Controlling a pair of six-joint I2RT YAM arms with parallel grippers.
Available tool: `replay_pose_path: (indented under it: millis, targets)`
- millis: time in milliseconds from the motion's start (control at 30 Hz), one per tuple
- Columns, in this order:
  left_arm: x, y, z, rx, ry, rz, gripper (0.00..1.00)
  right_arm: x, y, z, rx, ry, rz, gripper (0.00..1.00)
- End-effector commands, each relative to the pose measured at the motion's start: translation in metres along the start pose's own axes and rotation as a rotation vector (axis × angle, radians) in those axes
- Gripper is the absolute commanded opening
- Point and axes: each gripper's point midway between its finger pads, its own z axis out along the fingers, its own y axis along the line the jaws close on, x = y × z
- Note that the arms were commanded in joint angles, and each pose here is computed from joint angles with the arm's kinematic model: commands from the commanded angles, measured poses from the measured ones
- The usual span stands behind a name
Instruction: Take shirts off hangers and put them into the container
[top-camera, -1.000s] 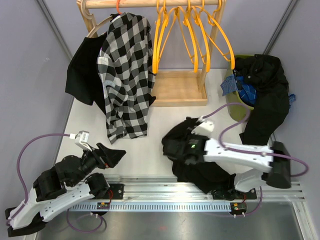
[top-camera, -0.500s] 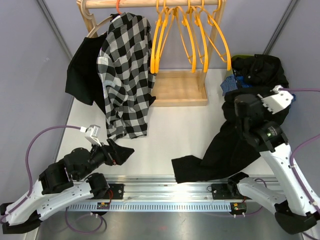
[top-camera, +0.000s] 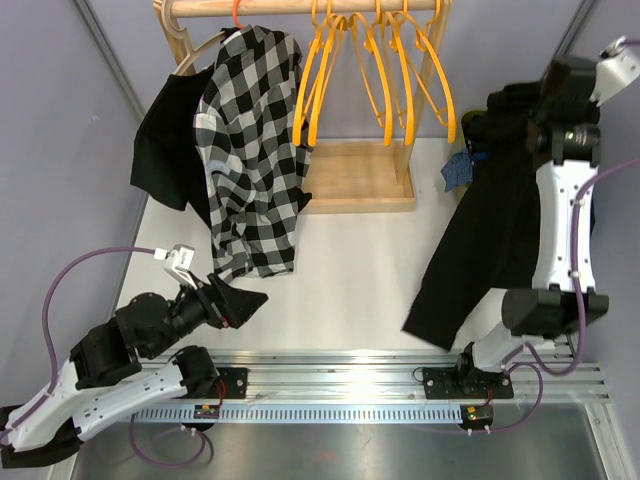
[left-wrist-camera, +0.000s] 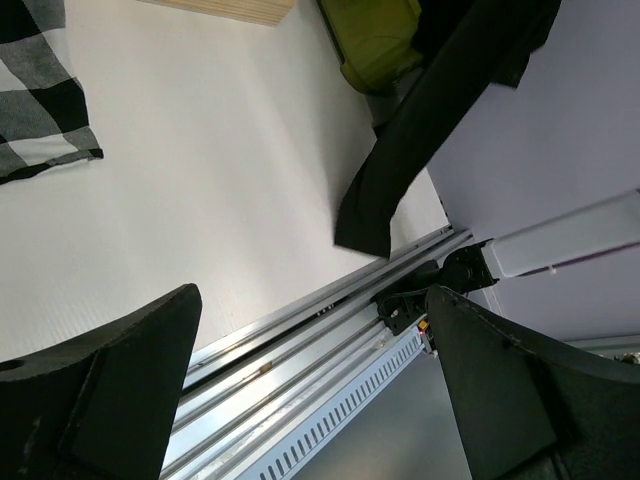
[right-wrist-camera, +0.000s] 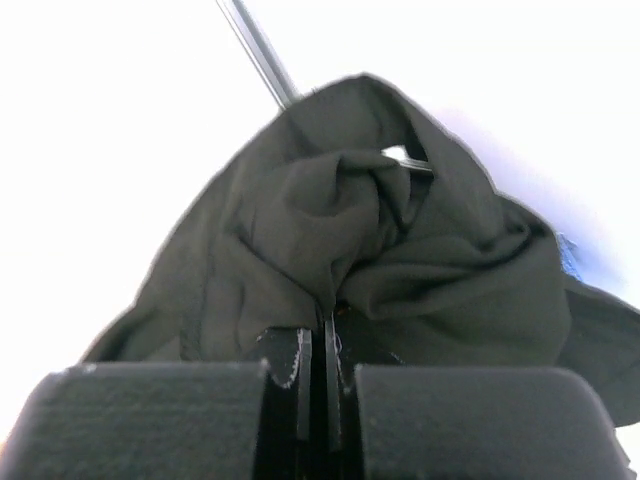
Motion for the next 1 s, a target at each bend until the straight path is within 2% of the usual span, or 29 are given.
replay_pose_path:
  millis: [0, 33, 67, 100, 133, 167, 200, 300, 333, 400, 500, 600, 667, 767, 900, 967]
  targets:
    - [-0.017, -0.02, -0.012, 0.072, -0.037, -0.017, 0.98, -0.138, 0.037, -0.033, -0.221, -0.26, 0.191, 0.0]
    - [-0.018, -0.02, -0.014, 0.076, -0.038, -0.021, 0.98, -0.138, 0.049, -0.012, -0.235, -0.259, 0.196, 0.0]
    - [-0.019, -0.021, -0.016, 0.082, -0.042, -0.024, 0.98, -0.155, 0.053, -0.013, -0.261, -0.3, 0.217, 0.0]
    - [-0.021, -0.022, -0.017, 0.083, -0.048, -0.029, 0.98, -0.205, 0.052, -0.039, -0.327, -0.437, 0.283, 0.0]
    - [-0.02, -0.02, -0.019, 0.075, -0.043, -0.033, 0.98, -0.212, 0.06, -0.029, -0.363, -0.47, 0.299, 0.0]
    - [-0.021, -0.018, -0.019, 0.066, -0.049, -0.035, 0.98, -0.23, 0.064, -0.037, -0.421, -0.528, 0.317, 0.0]
    - [-0.022, -0.017, -0.02, 0.065, -0.052, -0.039, 0.98, -0.263, 0.068, -0.057, -0.501, -0.655, 0.372, 0.0]
    - [-0.021, -0.013, -0.021, 0.052, -0.058, -0.049, 0.98, -0.297, 0.057, -0.089, -0.583, -0.849, 0.485, 0.0]
    - [-0.02, -0.011, -0.02, 0.044, -0.058, -0.052, 0.98, -0.313, 0.047, -0.121, -0.612, -0.918, 0.523, 0.0]
    - [-0.019, -0.008, -0.019, 0.034, -0.061, -0.05, 0.99, -0.326, 0.038, -0.14, -0.622, -0.984, 0.552, 0.0]
    - [-0.02, -0.011, -0.017, 0.043, -0.061, -0.043, 0.99, -0.335, 0.034, -0.139, -0.609, -1.034, 0.538, 0.0]
    - [-0.021, -0.015, -0.014, 0.045, -0.057, -0.034, 0.99, -0.338, 0.032, -0.124, -0.625, -1.009, 0.577, 0.0]
    - [-0.02, -0.016, -0.01, 0.043, -0.052, -0.032, 0.99, -0.325, 0.041, -0.09, -0.624, -0.942, 0.57, 0.0]
    - [-0.018, -0.017, -0.005, 0.049, -0.049, -0.025, 0.99, -0.284, 0.061, -0.029, -0.624, -0.799, 0.526, 0.0]
    - [-0.012, -0.012, -0.003, 0.034, -0.034, -0.023, 0.99, -0.202, 0.08, 0.069, -0.578, -0.585, 0.463, 0.0]
    - [-0.013, -0.01, -0.004, 0.03, -0.04, -0.024, 0.99, -0.173, 0.087, 0.097, -0.577, -0.501, 0.435, 0.0]
